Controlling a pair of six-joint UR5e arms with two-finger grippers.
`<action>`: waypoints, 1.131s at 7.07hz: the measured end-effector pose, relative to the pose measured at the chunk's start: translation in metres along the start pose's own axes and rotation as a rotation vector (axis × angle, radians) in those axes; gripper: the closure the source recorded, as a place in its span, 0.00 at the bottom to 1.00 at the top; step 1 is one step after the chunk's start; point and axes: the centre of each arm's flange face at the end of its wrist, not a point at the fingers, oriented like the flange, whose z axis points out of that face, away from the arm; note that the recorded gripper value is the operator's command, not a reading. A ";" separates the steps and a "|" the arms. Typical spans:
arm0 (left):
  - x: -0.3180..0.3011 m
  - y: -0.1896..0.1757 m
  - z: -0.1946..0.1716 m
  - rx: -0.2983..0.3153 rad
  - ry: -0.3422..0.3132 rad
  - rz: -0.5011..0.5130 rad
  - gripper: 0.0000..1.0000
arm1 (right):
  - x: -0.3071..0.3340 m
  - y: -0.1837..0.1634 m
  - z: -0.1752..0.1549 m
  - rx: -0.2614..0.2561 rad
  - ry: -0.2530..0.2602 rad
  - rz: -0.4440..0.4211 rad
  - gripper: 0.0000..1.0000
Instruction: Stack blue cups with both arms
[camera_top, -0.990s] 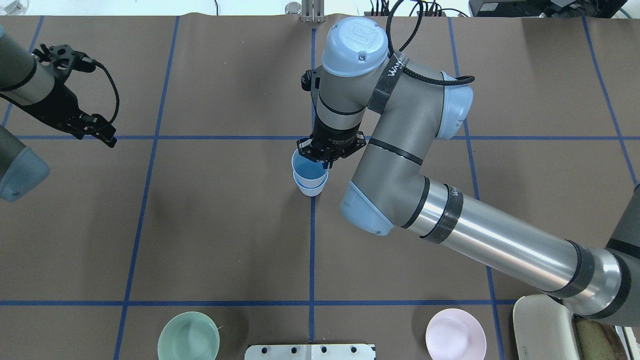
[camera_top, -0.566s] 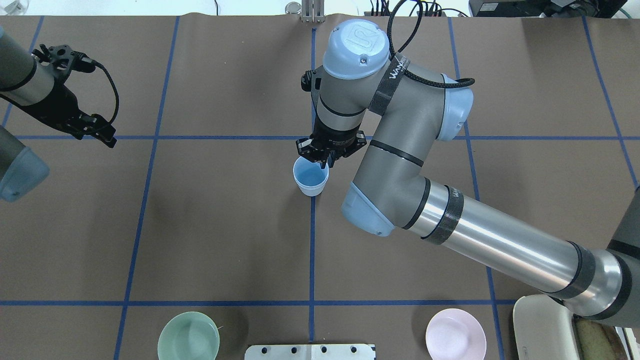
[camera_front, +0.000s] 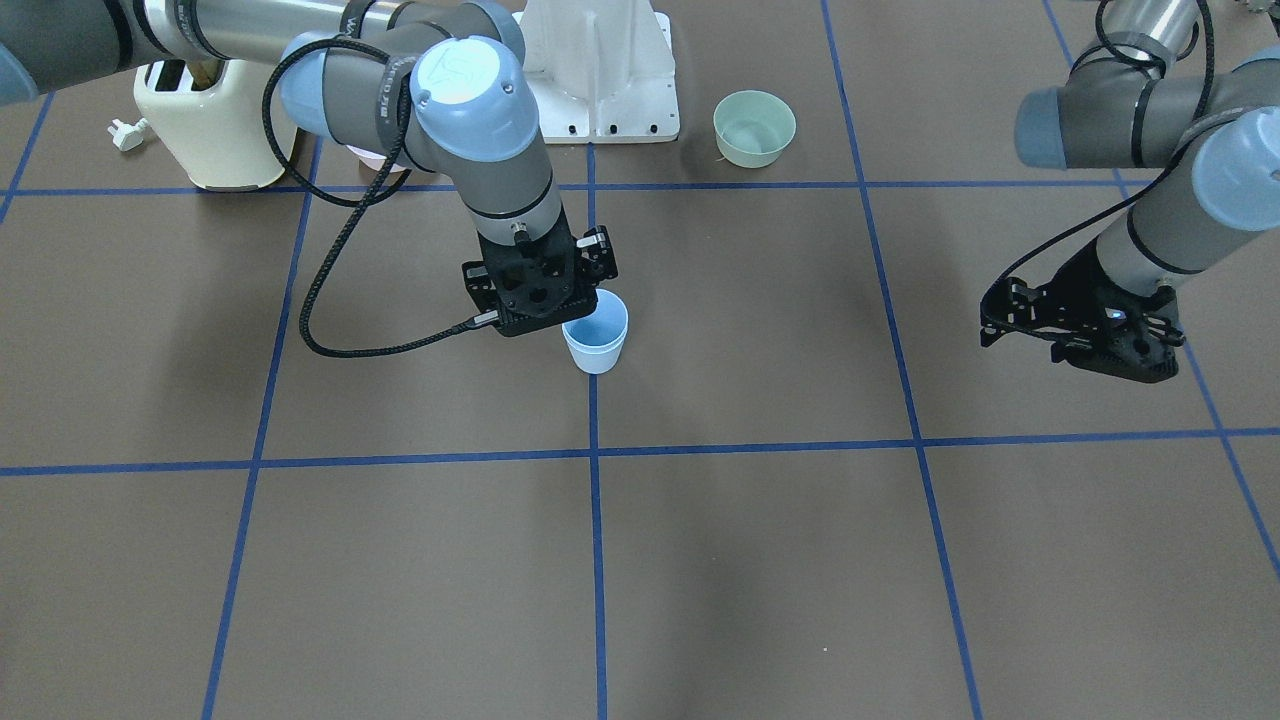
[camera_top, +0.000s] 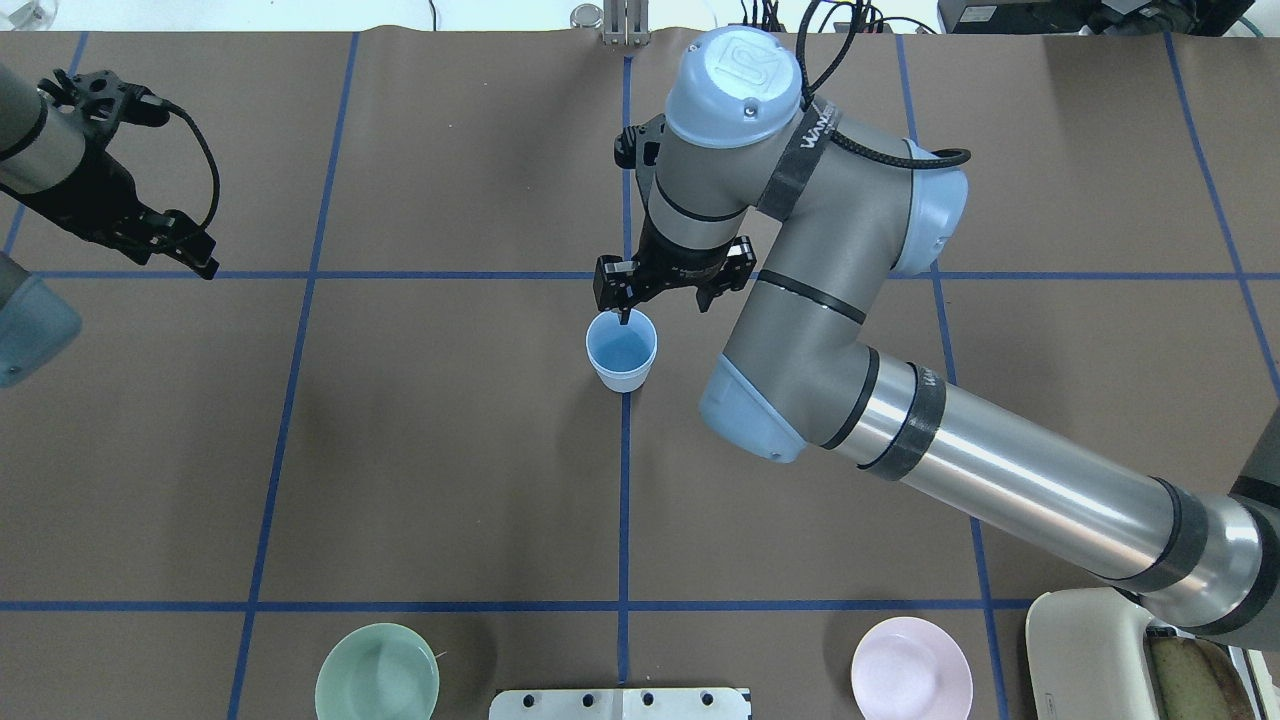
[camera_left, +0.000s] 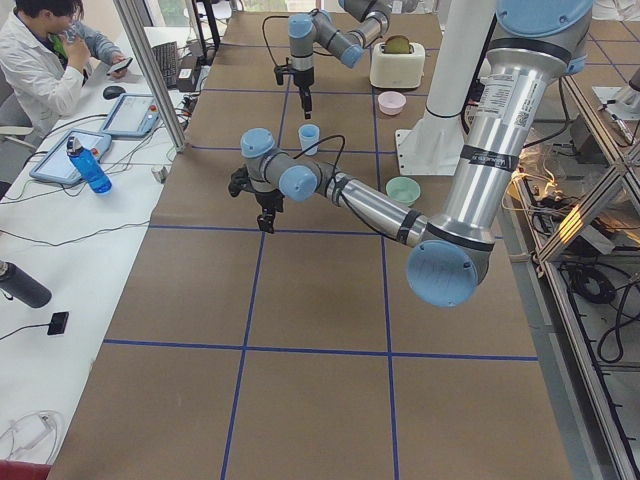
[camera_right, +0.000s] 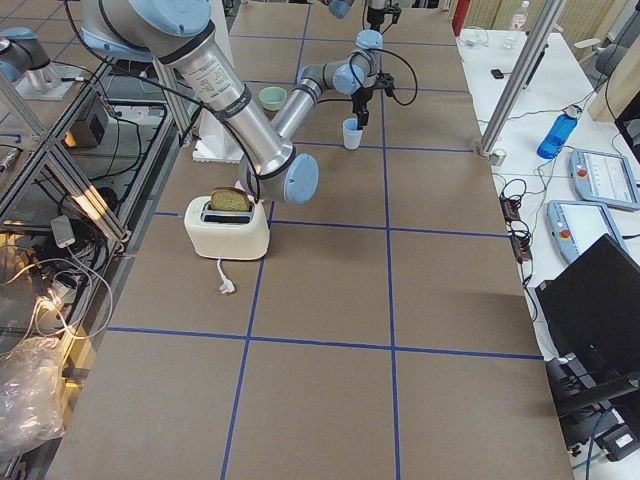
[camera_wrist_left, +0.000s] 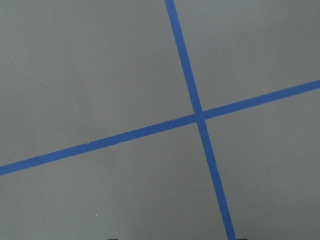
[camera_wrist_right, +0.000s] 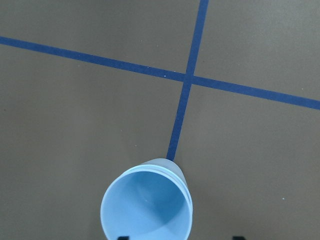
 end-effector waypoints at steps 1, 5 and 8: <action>-0.015 -0.004 -0.015 0.018 0.002 -0.027 0.02 | 0.040 -0.005 -0.017 0.031 0.008 0.017 0.00; -0.112 -0.006 -0.056 0.028 -0.019 -0.018 0.00 | 0.244 -0.045 -0.078 0.138 0.135 0.060 0.00; -0.209 0.016 -0.068 -0.009 -0.012 -0.064 0.00 | 0.438 -0.029 -0.119 0.132 0.244 0.164 0.00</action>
